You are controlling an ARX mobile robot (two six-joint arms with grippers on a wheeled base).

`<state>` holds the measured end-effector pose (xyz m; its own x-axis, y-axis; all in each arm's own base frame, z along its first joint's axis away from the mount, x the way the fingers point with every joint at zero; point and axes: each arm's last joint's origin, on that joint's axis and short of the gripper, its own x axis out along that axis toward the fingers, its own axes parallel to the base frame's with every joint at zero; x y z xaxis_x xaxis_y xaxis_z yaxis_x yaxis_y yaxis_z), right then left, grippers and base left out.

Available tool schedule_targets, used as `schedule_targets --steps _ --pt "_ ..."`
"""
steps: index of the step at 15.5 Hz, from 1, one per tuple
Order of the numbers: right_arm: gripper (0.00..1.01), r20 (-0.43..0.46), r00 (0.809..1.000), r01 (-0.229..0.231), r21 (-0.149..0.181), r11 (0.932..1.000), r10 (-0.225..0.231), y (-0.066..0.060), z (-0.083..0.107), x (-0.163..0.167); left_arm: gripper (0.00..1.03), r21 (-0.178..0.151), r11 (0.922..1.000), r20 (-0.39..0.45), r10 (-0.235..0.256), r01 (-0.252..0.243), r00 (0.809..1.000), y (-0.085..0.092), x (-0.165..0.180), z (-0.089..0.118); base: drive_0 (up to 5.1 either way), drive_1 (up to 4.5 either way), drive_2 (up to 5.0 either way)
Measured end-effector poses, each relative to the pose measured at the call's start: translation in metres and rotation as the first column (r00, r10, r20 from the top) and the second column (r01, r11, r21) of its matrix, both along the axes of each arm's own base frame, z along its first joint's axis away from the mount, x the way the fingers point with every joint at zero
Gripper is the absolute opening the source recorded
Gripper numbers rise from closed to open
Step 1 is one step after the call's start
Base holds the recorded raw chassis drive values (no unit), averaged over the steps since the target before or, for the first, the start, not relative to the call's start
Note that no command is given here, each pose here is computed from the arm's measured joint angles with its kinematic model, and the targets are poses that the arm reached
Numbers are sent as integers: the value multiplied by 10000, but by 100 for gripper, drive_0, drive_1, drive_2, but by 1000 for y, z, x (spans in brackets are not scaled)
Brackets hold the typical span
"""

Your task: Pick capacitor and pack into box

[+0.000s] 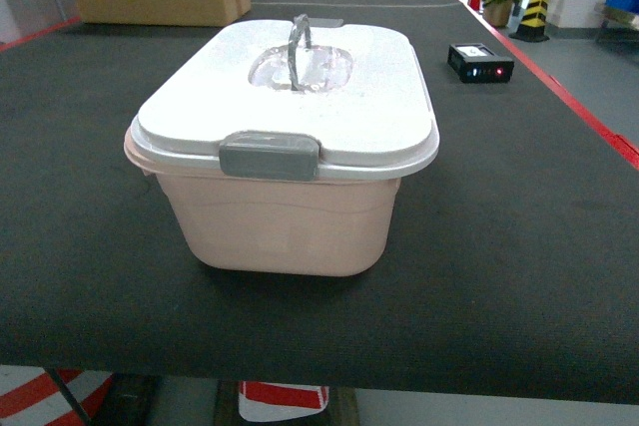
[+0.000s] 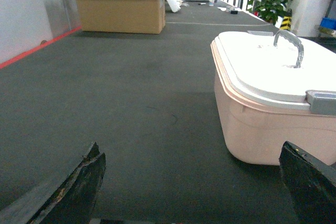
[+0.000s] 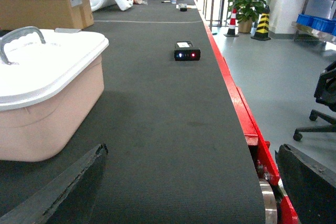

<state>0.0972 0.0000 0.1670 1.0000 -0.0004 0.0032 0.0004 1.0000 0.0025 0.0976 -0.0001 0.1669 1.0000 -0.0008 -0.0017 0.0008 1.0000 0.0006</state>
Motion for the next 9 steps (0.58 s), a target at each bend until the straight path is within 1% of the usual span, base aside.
schedule_targets --steps 9 --pt "98 0 10000 0 0 10000 0 0 0 0 98 0 10000 4 0 0 10000 0 0 0 0 0 0"
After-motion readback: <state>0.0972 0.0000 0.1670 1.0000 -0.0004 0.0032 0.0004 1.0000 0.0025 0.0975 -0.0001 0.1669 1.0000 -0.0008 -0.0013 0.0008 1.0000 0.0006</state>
